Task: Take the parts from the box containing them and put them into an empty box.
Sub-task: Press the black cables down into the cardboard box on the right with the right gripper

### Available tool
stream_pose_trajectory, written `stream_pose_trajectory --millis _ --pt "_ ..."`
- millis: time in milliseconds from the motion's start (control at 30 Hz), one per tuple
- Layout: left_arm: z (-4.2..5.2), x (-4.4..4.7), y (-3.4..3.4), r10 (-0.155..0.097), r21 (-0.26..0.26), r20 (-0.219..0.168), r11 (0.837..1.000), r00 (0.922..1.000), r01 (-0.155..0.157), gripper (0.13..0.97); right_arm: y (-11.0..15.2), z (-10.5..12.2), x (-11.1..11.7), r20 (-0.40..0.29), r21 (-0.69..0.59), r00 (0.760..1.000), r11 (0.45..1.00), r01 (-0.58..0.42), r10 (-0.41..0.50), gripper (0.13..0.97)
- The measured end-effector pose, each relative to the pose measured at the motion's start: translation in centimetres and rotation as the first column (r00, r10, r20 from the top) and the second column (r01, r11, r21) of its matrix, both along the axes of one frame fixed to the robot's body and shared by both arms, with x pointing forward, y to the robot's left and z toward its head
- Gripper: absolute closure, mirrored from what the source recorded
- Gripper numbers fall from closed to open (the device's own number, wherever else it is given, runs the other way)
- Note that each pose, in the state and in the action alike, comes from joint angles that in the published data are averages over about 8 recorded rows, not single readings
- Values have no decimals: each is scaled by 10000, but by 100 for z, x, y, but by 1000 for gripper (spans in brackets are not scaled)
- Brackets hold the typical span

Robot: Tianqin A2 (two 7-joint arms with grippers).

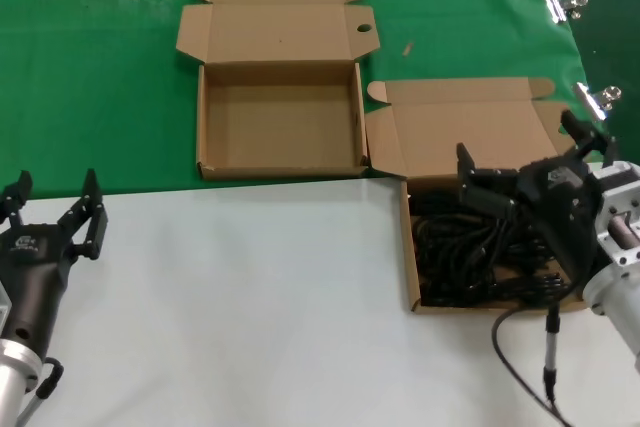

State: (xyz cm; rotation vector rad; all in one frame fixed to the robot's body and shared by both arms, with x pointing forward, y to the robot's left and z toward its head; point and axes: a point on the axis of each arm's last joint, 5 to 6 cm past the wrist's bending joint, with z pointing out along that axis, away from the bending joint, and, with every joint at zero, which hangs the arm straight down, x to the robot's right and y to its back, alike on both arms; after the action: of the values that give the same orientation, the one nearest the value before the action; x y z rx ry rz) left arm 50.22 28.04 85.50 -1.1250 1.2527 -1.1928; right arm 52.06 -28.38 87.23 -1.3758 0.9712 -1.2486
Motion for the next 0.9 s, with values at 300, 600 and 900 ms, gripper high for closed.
stream_pose_trajectory --millis 300,600,900 --pt "0 0 0 0 0 0 10000 10000 0 685 -214 284 145 120 -1710 9899 9757 -1369 1410 130" --pt "0 0 0 0 0 0 10000 10000 0 841 -563 635 367 -207 -4115 9525 8657 -2849 3037 130" --pt "0 0 0 0 0 0 10000 10000 0 926 -803 983 535 -1174 -6371 8810 6458 -4209 4584 130"
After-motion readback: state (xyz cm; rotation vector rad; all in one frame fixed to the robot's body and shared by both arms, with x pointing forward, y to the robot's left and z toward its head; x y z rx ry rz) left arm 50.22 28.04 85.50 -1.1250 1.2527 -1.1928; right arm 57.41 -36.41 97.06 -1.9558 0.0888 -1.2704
